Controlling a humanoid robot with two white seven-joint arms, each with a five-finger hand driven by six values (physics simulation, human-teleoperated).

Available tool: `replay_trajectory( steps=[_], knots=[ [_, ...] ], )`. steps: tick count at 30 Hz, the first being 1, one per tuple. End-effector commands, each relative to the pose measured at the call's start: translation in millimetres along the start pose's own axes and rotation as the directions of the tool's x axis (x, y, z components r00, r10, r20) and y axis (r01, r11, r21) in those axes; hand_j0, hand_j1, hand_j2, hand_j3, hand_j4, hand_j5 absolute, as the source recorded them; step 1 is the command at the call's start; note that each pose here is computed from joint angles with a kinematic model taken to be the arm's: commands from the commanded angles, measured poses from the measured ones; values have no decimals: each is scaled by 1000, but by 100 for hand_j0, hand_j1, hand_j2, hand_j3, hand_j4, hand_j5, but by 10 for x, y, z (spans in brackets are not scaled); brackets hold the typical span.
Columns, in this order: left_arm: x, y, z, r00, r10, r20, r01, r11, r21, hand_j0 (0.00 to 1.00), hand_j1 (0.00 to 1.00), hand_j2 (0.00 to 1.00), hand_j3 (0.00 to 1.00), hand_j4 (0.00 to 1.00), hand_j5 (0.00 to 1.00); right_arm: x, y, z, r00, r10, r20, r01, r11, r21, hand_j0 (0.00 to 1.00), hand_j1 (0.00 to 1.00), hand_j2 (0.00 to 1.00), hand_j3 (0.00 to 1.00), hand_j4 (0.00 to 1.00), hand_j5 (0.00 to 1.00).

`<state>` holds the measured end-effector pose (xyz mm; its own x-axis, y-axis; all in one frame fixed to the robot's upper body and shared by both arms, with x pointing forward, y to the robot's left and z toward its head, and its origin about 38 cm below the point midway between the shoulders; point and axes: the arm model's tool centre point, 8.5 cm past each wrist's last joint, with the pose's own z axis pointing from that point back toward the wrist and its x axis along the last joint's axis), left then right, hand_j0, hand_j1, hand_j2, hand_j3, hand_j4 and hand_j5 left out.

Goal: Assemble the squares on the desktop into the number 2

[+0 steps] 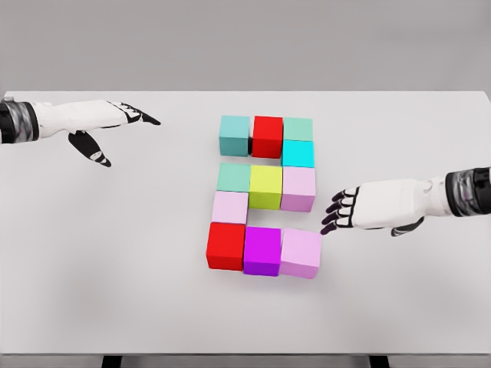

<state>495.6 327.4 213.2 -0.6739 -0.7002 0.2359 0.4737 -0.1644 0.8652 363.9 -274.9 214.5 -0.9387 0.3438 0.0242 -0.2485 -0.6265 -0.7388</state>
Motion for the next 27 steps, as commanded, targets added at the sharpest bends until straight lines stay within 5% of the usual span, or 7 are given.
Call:
replay_trajectory(
  steps=[1, 4, 9, 11, 13, 21, 27],
  knots=[
    [-2, 6, 4, 1000, 5, 0, -5, 1000, 5, 100, 100, 100, 100, 100, 100, -6, -19, 6, 1000, -1, -2, 1, 1000, -6, 100, 100, 100, 100, 100, 100],
    [-2, 6, 4, 1000, 5, 0, -5, 1000, 5, 100, 100, 100, 100, 100, 100, -25, -58, 30, 1000, 5, -8, -5, 1000, -11, 100, 100, 100, 100, 100, 100],
    [-2, 10, 6, 1000, 5, 0, -5, 1000, 6, 100, 100, 100, 100, 100, 100, -444, -31, 348, 987, -62, -145, 57, 998, -37, 100, 100, 100, 100, 100, 100],
    [-7, 9, 8, 1000, 6, -2, -6, 1000, 6, 100, 100, 100, 100, 100, 100, -746, 0, 659, 951, -260, -165, 228, 955, -191, 100, 100, 100, 100, 100, 100],
    [-23, -7, 3, 1000, 11, -6, -11, 1000, 3, 100, 100, 100, 100, 100, 100, -833, 37, 762, 911, -402, -93, 359, 882, -305, 100, 100, 100, 100, 100, 100],
    [-168, -186, -309, 993, 113, -39, -113, 994, -2, 100, 100, 100, 100, 100, 100, -831, 38, 770, 909, -408, -88, 364, 878, -311, 100, 100, 100, 100, 100, 100],
    [-43, -299, -702, 986, 168, -4, -168, 986, -10, 100, 100, 100, 100, 100, 100, -855, -11, 841, 910, -403, -98, 352, 875, -333, 100, 100, 100, 100, 100, 100]
  ],
)
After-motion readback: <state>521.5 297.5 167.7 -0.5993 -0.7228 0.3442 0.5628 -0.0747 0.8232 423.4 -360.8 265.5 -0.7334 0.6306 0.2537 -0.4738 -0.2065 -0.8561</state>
